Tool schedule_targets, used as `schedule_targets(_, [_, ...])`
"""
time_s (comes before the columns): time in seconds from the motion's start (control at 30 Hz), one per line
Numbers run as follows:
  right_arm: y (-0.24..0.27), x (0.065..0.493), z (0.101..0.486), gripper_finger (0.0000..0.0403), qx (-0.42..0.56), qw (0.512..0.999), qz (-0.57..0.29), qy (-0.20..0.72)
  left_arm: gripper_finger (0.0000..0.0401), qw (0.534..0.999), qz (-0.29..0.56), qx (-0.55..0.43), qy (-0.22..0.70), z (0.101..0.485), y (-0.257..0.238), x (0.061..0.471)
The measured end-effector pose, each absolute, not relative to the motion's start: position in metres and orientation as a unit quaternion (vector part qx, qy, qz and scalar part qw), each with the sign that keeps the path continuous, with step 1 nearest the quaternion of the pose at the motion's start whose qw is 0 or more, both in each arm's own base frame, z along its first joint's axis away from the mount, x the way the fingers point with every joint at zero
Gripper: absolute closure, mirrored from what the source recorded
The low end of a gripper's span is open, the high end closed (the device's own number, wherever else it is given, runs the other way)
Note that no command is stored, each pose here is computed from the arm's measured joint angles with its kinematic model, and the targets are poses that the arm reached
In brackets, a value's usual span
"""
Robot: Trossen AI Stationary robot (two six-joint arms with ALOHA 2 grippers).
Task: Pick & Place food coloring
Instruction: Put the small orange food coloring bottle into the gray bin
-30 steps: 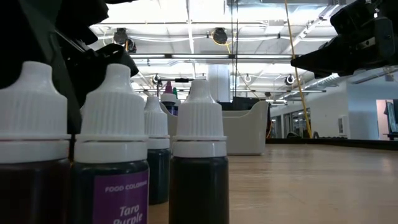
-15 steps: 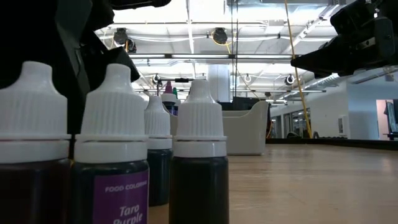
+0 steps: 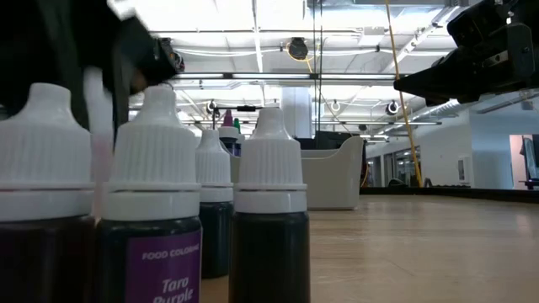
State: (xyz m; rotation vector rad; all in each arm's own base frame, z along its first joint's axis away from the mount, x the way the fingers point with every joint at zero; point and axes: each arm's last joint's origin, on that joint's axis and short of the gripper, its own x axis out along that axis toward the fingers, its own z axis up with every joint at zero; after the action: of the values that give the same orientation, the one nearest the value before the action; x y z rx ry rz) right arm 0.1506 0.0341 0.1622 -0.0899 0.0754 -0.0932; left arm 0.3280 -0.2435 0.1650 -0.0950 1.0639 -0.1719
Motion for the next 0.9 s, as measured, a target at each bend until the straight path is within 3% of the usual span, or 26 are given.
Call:
schedule_targets(0.23, [0.034,0.151,0.162,0.0403,-0.045,0.997,-0.047,0.037,0.0313,0.865,-0.039,0.003,0.501,0.246,-0.222,0.318])
schedule_targets(0.5, [0.034,0.151,0.162,0.0403,-0.044,0.997,-0.047,0.036,0.0311,0.907,0.014,0.012,0.421,0.325,-0.166,0.332])
schedule_targets(0.63, [0.034,0.151,0.162,0.0403,-0.045,0.997,-0.046,0.037,0.031,0.917,0.019,0.011,0.399,0.324,-0.133,0.359])
schedule_targets(0.9, [0.034,0.15,0.162,0.0403,-0.047,0.997,-0.046,0.04,0.0309,0.904,-0.03,0.032,0.426,0.272,-0.094,0.416])
